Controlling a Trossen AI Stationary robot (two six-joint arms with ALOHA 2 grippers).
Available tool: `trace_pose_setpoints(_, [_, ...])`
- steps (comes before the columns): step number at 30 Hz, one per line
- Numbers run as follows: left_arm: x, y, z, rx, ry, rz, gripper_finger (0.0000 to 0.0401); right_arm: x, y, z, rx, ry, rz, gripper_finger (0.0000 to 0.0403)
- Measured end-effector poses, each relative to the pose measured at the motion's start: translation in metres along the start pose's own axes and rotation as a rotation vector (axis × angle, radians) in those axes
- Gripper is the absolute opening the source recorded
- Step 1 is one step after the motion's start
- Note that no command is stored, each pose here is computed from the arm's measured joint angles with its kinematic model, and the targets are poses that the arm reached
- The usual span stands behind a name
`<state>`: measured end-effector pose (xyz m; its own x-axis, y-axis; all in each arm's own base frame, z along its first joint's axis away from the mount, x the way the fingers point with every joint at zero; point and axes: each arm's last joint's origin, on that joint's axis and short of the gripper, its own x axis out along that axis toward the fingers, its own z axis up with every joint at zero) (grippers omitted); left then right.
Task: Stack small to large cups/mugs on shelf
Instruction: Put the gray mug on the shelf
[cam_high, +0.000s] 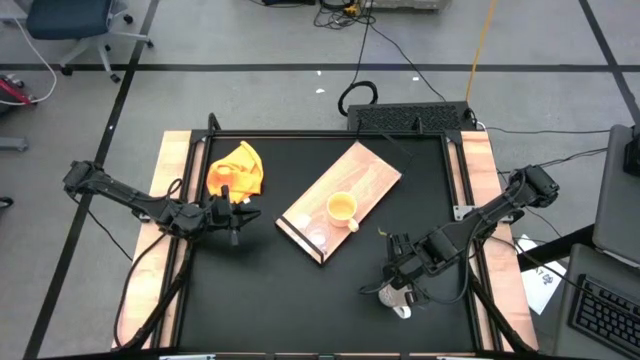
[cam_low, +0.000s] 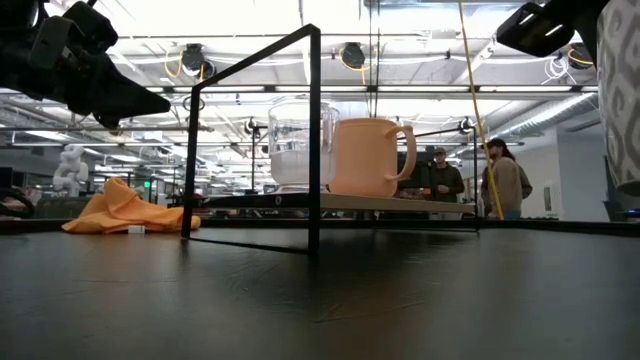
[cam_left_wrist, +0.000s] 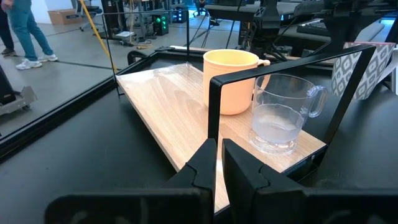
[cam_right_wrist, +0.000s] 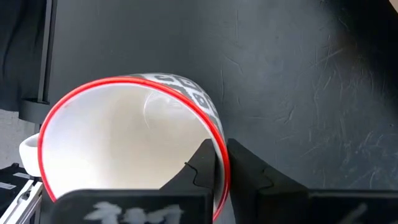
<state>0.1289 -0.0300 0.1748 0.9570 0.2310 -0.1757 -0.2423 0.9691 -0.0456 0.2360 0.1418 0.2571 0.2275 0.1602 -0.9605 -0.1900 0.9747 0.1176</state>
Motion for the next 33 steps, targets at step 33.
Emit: trace_pose_setpoints(33, [0.000,0.000,0.000,-0.004,0.001,0.000,0.0031,-0.004,-0.050,0.002,-0.340,0.116,-0.080,0.0012])
